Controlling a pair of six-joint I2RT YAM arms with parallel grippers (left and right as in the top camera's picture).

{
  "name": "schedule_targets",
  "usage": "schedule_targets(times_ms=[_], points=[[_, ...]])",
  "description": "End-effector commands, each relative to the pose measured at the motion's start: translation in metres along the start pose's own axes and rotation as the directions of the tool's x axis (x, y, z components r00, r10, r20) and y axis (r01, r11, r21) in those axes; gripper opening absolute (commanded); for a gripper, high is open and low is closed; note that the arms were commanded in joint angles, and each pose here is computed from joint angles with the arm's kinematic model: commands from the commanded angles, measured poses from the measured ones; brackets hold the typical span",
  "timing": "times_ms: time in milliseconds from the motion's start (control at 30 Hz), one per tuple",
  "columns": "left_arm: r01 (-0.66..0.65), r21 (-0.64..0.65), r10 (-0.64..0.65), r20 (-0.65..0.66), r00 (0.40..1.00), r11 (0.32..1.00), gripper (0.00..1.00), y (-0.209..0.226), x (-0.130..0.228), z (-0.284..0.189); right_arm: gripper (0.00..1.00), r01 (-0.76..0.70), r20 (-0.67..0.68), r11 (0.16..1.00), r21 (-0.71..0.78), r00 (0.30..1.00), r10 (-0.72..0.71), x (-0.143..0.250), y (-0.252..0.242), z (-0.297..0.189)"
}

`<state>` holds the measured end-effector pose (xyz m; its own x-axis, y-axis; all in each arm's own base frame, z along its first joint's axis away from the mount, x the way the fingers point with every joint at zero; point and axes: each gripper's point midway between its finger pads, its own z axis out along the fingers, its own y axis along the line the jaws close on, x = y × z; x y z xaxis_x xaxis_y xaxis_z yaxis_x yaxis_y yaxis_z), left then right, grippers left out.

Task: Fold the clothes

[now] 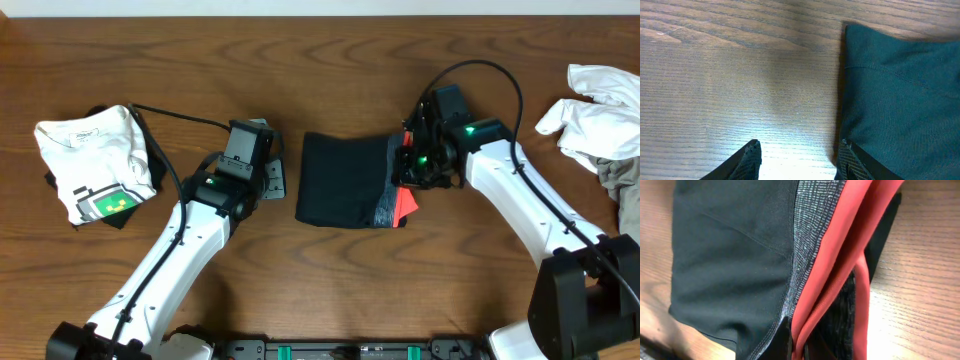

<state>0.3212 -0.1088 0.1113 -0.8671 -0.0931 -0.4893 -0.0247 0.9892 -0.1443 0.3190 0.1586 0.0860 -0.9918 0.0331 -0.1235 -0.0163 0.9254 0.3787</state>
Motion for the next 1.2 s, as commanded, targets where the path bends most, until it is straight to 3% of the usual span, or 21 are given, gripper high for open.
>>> schedule_targets(times_ms=[0, 100, 133, 200, 267, 533, 600, 767, 1000, 1167], points=[[-0.001, -0.015, 0.001, 0.016, 1.000, 1.000, 0.53, 0.002, -0.007, -0.002, 0.03, -0.005, -0.001, 0.997, 0.077, 1.000, 0.005, 0.003, -0.012, 0.003], [-0.001, -0.015, 0.001, 0.016, 1.000, 1.000, 0.52, 0.002, -0.007, -0.002, 0.07, -0.014, -0.009, 0.988, 0.152, 1.000, 0.015, 0.007, -0.026, 0.001], [-0.001, -0.015, 0.001, 0.016, 1.000, 1.000, 0.52, 0.002, -0.007, -0.002, 0.14, -0.015, -0.013, 0.985, 0.173, 1.000, 0.018, 0.009, -0.030, 0.000], [-0.001, -0.015, 0.001, 0.016, 1.000, 1.000, 0.53, 0.002, -0.007, -0.002, 0.42, -0.017, -0.023, 0.979, 0.203, 0.999, 0.023, 0.012, -0.036, -0.001], [0.000, -0.015, 0.000, 0.016, 1.000, 1.000, 0.53, 0.002, -0.007, -0.002, 0.49, -0.019, -0.026, 0.973, 0.230, 0.999, 0.025, 0.014, -0.041, -0.002], [-0.001, 0.031, 0.001, -0.002, 1.000, 1.000, 0.53, -0.006, -0.004, -0.002, 0.48, -0.017, -0.028, 0.973, 0.231, 0.999, 0.025, 0.015, -0.041, -0.002], [-0.001, 0.037, 0.000, 0.007, 1.000, 0.999, 0.59, -0.007, -0.006, -0.002, 0.43, -0.017, -0.033, 0.977, 0.211, 0.999, 0.024, 0.015, -0.037, -0.001], [-0.031, 0.170, 0.024, 0.043, 0.999, 0.985, 0.60, -0.033, -0.017, -0.005, 0.11, 0.020, -0.052, 0.991, 0.136, 0.999, -0.014, 0.017, -0.021, 0.003], [-0.051, 0.261, 0.029, 0.087, 0.996, 0.964, 0.59, -0.053, -0.032, 0.005, 0.13, 0.065, -0.096, 0.989, 0.135, 0.994, -0.052, 0.033, -0.011, 0.013], [-0.059, 0.362, 0.042, 0.056, 0.998, 0.930, 0.43, -0.075, -0.030, 0.027, 0.13, 0.095, -0.124, 0.986, 0.136, 0.989, -0.078, 0.045, -0.006, 0.020]])
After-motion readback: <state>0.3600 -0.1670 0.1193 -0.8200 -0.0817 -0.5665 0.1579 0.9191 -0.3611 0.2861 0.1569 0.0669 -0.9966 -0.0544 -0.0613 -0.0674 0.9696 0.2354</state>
